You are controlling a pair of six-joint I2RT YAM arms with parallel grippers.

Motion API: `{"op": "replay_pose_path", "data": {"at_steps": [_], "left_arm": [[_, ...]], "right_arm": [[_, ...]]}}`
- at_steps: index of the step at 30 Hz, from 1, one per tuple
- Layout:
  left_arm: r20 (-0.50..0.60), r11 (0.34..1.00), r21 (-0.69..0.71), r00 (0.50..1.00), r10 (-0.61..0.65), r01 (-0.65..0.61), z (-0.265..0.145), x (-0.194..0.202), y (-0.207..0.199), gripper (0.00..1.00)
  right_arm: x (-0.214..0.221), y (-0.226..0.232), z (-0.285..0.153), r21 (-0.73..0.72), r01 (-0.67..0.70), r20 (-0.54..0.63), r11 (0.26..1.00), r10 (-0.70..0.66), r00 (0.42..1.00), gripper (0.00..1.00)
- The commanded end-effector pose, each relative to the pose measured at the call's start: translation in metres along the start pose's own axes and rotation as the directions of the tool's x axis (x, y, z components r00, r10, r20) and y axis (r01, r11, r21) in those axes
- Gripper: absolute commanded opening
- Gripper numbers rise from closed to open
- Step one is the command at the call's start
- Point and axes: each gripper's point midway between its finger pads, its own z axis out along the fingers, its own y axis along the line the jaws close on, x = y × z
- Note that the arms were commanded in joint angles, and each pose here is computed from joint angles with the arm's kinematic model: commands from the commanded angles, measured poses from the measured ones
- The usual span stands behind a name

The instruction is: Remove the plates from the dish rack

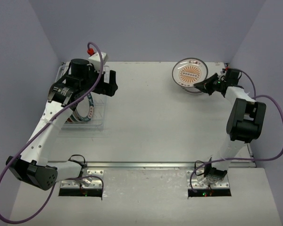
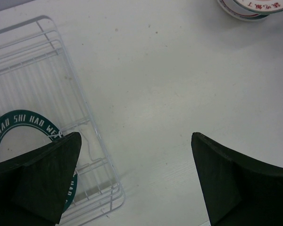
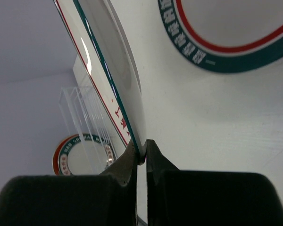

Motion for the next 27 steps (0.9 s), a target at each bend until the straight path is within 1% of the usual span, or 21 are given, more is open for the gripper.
{"op": "replay_pose_path", "data": {"at_steps": [1, 6, 13, 18, 20, 23, 25, 27], "left_arm": [[0.052, 0.999, -0.038, 0.998, -0.019, 0.021, 0.0, -0.011, 0.009, 1.0], [0.044, 0.999, -0.045, 0.999, -0.021, 0.023, 0.004, -0.007, 0.011, 1.0], [0.032, 0.999, -0.046, 0.999, -0.02, 0.021, 0.007, -0.002, 0.012, 1.0], [0.034, 0.999, -0.046, 0.999, -0.023, 0.024, 0.008, -0.002, 0.012, 1.0], [0.033, 0.998, -0.05, 0.999, -0.027, 0.028, 0.009, -0.002, 0.013, 1.0], [0.034, 0.997, -0.068, 0.999, -0.026, 0.028, 0.008, -0.003, 0.016, 1.0], [0.036, 0.997, -0.077, 0.999, -0.024, 0.027, 0.006, -0.004, 0.017, 1.0], [0.044, 0.996, -0.09, 0.999, -0.023, 0.027, 0.004, -0.006, 0.019, 1.0]], "right_arm": [[-0.06, 0.026, 0.0, -0.07, 0.028, 0.125, 0.997, -0.019, 0.992, 0.0], [-0.073, 0.0, 0.021, -0.039, -0.039, 0.111, 0.998, 0.043, 0.993, 0.0], [-0.067, -0.019, 0.033, -0.018, -0.093, 0.078, 0.996, 0.094, 0.993, 0.0], [-0.055, -0.03, 0.039, -0.003, -0.136, 0.026, 0.991, 0.136, 0.99, 0.01], [-0.054, -0.032, 0.04, 0.0, -0.144, 0.017, 0.99, 0.144, 0.989, 0.1], [-0.052, -0.032, 0.038, 0.004, -0.159, 0.013, 0.987, 0.159, 0.987, 0.4], [-0.049, -0.026, 0.035, -0.007, -0.166, 0.001, 0.986, 0.166, 0.986, 0.52], [-0.046, -0.017, 0.03, -0.028, -0.172, -0.02, 0.985, 0.171, 0.985, 0.6]]}}
